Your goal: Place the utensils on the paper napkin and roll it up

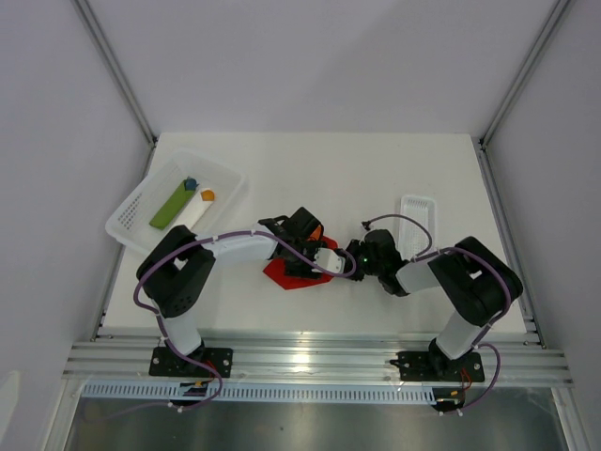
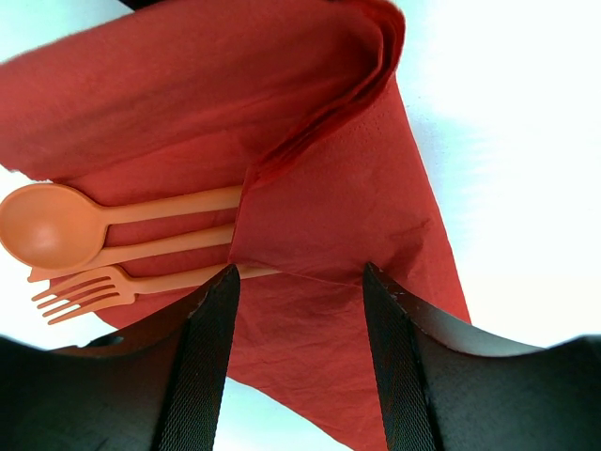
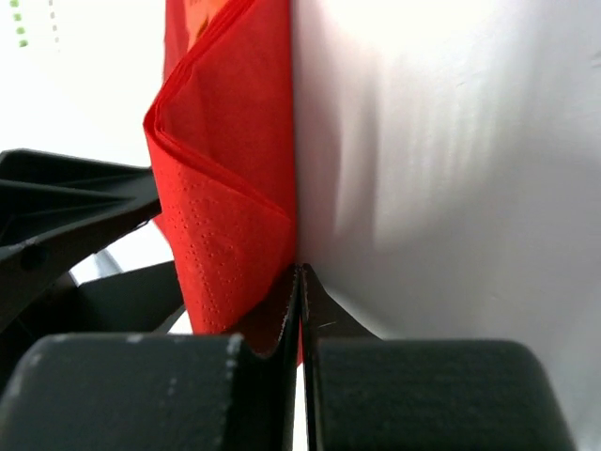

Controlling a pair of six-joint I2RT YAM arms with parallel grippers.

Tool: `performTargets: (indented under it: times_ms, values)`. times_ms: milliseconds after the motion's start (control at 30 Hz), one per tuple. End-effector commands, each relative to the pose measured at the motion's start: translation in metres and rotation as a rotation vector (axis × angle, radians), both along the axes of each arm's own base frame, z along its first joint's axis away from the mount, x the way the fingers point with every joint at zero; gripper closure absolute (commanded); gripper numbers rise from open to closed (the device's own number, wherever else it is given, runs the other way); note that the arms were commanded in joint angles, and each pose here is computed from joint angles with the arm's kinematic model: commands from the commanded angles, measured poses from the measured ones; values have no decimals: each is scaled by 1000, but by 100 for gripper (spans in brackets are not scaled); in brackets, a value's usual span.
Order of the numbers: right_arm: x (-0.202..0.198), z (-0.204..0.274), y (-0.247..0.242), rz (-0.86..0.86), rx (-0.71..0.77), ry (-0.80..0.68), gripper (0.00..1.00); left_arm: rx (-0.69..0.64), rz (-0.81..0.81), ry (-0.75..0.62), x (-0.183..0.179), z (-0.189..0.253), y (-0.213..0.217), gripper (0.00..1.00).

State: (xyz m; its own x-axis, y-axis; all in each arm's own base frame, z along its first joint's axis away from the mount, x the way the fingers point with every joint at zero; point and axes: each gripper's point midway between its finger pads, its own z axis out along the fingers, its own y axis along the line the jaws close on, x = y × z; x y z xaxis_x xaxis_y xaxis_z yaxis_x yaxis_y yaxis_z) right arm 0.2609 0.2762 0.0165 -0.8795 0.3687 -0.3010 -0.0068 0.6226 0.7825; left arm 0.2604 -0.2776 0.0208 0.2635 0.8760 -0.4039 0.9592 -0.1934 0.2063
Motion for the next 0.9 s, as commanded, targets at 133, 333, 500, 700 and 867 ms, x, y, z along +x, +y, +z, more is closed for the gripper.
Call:
performTargets:
  times_ms: [133,333,500,700,867]
  values:
    - [19,9,-16,-52,-149,-76,100,-13,-2,-6,2,0,-6,41]
    - [23,23,-7,-34,-117,-122,100,-10,0,-4,1,0,-5,41]
    - [19,31,7,4,-85,-149,100,-7,1,0,1,-1,-5,41]
    - [19,44,15,12,-76,-192,100,-9,6,-1,1,0,-4,41]
    - [18,52,17,3,-81,-222,100,-9,6,-1,1,0,-5,41]
